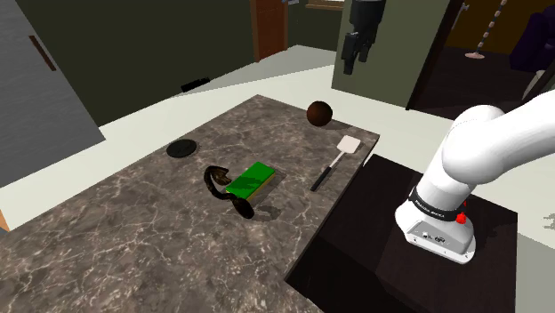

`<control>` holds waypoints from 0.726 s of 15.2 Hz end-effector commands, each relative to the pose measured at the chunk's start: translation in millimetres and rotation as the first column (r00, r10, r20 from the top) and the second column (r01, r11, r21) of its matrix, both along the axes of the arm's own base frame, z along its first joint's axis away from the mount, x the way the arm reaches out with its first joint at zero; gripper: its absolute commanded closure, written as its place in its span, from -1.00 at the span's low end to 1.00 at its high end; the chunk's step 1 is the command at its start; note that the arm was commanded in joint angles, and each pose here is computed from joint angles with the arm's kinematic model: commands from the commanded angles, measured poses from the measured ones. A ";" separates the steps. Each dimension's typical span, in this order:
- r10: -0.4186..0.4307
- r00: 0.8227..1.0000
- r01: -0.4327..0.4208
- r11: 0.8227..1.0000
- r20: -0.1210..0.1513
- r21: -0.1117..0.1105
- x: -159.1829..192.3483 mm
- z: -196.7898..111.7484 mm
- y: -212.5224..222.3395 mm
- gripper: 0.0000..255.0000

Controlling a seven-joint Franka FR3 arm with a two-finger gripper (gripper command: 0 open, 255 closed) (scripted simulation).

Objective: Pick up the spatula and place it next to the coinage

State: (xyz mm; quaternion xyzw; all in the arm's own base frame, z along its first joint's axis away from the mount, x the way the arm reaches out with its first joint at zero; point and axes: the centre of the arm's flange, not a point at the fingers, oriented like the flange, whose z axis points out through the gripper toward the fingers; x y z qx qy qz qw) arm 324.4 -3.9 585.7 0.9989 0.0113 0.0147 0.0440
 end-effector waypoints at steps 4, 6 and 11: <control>-0.248 0.969 0.248 0.968 -0.005 0.023 -13.6 -34.4 5.9 -1.00; -0.406 0.914 0.406 0.913 -0.011 0.037 -21.7 -57.2 12.1 -1.00; -0.741 0.670 0.742 0.667 -0.035 0.066 -36.3 -113.7 34.1 -1.00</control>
